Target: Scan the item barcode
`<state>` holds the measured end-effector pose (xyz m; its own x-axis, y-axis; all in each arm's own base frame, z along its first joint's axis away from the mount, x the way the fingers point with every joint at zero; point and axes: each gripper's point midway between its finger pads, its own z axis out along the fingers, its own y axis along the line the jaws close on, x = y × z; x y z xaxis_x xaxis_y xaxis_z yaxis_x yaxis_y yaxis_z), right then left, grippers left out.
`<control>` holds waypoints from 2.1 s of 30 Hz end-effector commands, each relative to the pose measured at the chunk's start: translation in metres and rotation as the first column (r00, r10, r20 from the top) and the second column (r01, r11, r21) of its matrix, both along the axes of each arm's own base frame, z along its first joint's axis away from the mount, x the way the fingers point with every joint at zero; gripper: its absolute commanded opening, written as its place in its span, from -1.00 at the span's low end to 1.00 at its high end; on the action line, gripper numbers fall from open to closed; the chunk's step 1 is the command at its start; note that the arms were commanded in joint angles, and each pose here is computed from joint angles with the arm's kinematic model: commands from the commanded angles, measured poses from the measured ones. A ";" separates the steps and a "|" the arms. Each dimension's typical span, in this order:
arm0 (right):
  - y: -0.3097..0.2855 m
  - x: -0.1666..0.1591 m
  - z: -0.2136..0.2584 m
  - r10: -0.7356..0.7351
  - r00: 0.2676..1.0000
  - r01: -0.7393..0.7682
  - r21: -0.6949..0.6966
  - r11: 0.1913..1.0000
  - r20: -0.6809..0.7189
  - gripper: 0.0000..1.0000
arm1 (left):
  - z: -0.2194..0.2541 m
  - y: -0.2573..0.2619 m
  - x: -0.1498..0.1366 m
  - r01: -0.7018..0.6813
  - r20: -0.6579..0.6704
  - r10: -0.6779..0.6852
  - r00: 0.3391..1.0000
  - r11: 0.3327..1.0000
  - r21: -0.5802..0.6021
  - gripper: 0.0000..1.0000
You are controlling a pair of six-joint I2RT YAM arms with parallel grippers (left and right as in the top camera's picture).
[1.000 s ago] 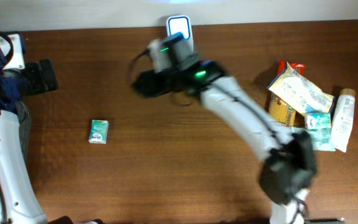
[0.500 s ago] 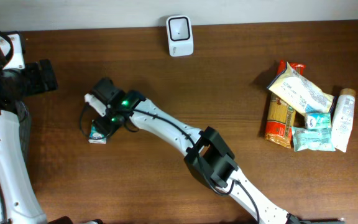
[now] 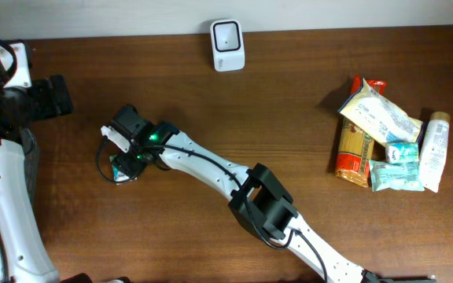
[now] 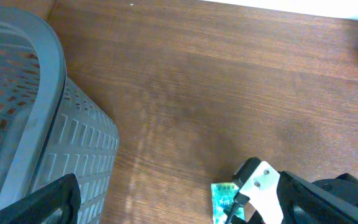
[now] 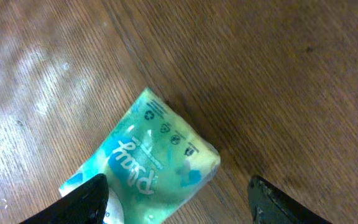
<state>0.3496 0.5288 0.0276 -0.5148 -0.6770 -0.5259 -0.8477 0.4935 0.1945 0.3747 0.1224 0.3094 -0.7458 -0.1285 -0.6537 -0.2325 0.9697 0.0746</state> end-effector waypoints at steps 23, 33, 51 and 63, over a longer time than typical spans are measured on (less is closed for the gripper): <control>-0.053 0.013 0.036 -0.021 0.967 0.030 0.032 0.999 -0.253 -0.92 | 0.004 0.002 -0.001 -0.012 0.011 0.012 1.000 1.000 -0.001 0.98; -0.278 0.067 0.051 -0.436 0.772 0.314 -0.317 0.895 -0.464 -0.92 | 0.004 0.002 -0.001 -0.012 0.011 0.012 1.000 1.000 -0.001 0.98; -0.246 0.108 -0.019 -0.528 0.785 0.457 -0.271 0.847 -0.326 -0.80 | 0.004 0.002 -0.001 -0.012 0.011 0.012 1.000 1.000 -0.001 0.98; -0.281 0.105 0.007 -0.562 0.764 0.456 -0.350 0.818 -0.319 -0.67 | 0.004 0.002 -0.001 -0.012 0.011 0.012 1.000 1.000 -0.001 0.98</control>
<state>0.4337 0.2547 0.0261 -0.9503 -0.3091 0.0362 -0.2765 0.8918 0.3582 0.3747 0.1225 0.3094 -0.7457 -0.1289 -0.6537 -0.2330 0.9696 0.0746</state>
